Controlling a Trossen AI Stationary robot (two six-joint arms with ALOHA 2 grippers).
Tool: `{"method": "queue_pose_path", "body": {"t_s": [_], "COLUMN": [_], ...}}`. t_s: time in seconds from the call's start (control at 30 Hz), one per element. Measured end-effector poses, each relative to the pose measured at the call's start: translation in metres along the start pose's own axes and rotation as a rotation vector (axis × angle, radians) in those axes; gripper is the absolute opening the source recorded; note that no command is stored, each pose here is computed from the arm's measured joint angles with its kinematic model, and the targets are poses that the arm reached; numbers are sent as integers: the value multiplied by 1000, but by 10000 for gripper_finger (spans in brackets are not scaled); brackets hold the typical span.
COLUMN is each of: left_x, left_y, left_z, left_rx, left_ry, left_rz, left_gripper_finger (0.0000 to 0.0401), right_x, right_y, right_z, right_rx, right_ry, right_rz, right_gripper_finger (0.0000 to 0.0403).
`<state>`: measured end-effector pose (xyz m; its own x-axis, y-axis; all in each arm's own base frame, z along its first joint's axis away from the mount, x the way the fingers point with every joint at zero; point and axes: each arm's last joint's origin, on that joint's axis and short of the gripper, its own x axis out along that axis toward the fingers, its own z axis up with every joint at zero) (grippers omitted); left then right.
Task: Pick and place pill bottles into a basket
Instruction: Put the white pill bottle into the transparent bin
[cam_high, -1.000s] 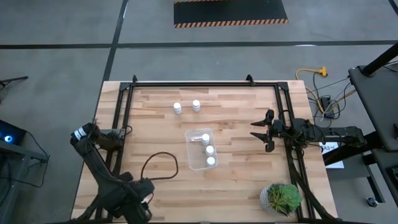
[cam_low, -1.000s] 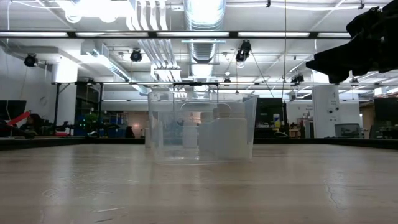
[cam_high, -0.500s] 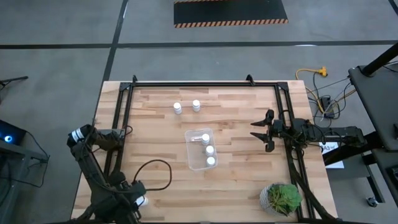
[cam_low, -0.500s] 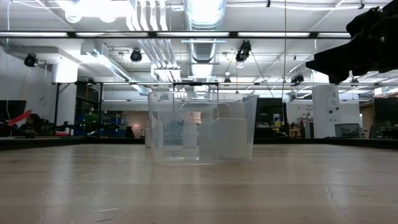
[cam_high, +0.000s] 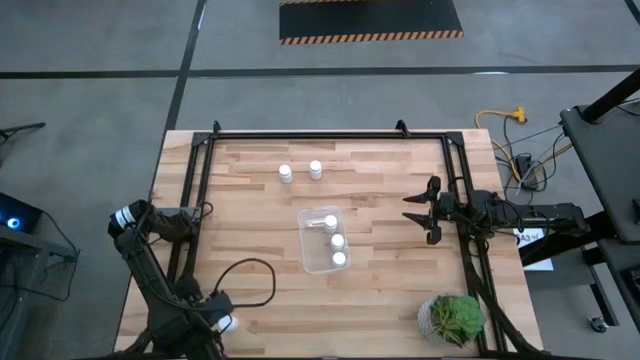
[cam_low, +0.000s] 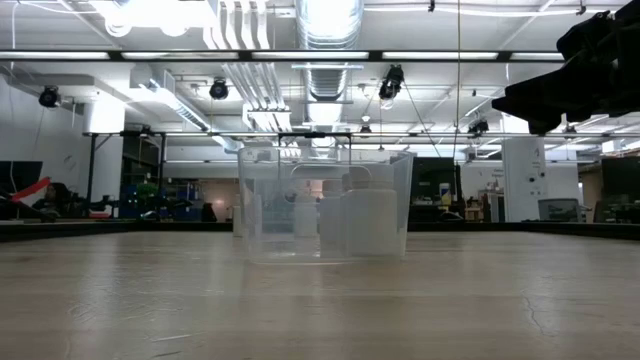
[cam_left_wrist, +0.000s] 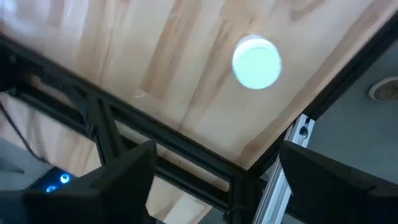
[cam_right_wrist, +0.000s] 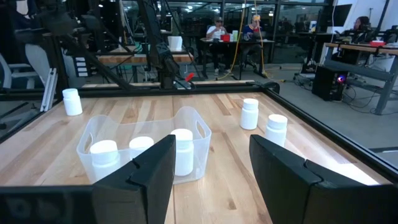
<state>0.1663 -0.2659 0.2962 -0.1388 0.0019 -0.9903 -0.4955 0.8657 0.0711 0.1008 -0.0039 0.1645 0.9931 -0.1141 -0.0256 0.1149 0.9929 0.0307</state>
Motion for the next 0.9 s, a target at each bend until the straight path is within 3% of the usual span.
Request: {"method": "queue_pose_path", "body": {"t_s": [0.13, 0.3, 0.53, 0.9], "left_x": [4, 10, 26, 45], "left_y": [-6, -14, -12, -18], "left_z": [2, 6, 9, 19], "left_rx": [42, 47, 38, 43], "left_ry": [-35, -78, -74, -59], "left_rz": [-57, -120, -85, -149], "left_gripper_finger": [348, 352, 352, 352], "right_x": [0, 0, 0, 0], "right_y": [0, 0, 0, 0], "right_z": [0, 0, 0, 0], "right_rx": [0, 0, 0, 0], "right_ry": [0, 0, 0, 0], "right_rz": [0, 0, 0, 0], "right_gripper_finger": [194, 194, 194, 194]}}
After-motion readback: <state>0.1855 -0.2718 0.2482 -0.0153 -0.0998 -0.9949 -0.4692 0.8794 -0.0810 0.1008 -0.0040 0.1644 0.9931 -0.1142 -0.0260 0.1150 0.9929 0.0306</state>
